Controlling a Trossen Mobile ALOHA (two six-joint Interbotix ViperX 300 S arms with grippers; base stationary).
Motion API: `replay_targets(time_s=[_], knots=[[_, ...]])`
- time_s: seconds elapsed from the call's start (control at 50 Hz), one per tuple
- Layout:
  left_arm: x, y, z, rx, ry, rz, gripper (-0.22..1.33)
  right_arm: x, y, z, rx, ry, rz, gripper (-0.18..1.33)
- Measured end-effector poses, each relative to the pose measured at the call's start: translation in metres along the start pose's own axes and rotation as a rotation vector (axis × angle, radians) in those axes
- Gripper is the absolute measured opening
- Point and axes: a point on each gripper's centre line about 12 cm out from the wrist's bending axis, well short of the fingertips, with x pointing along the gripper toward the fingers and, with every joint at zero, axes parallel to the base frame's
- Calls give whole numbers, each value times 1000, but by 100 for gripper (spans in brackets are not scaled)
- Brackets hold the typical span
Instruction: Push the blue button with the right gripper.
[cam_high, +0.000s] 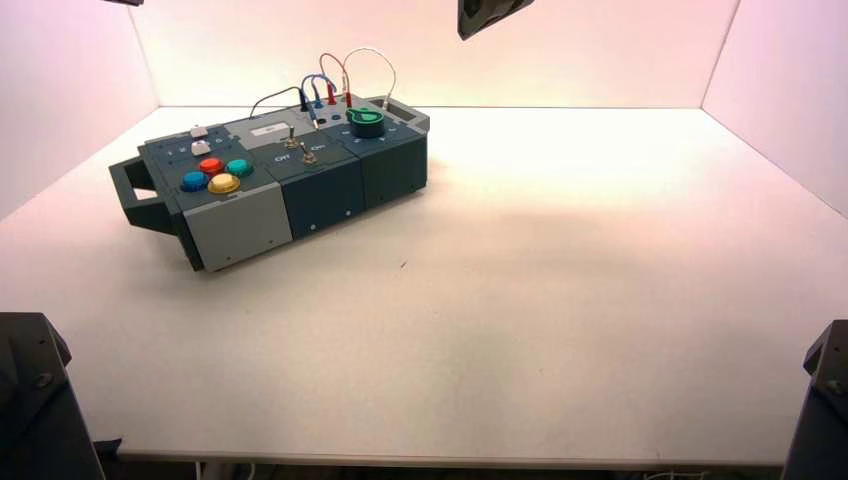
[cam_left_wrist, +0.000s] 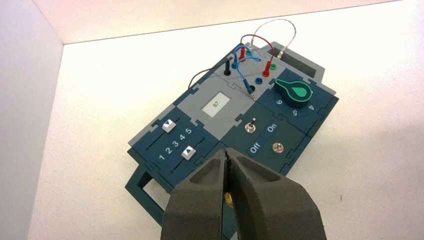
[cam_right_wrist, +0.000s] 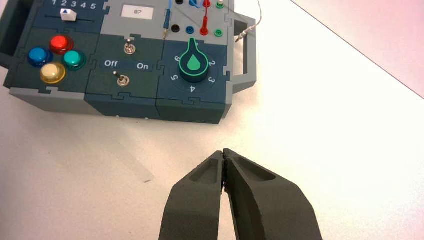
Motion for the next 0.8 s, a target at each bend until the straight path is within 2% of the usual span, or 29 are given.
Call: replay_targets(time_s=[0.56,0.8], knots=[[1,0,-1,1,9,-1,-16,5,1,1,-2,8,2,-14],[17,2,-10,-9,99,-2,-16,38,2,12,-5,50,5,-14]])
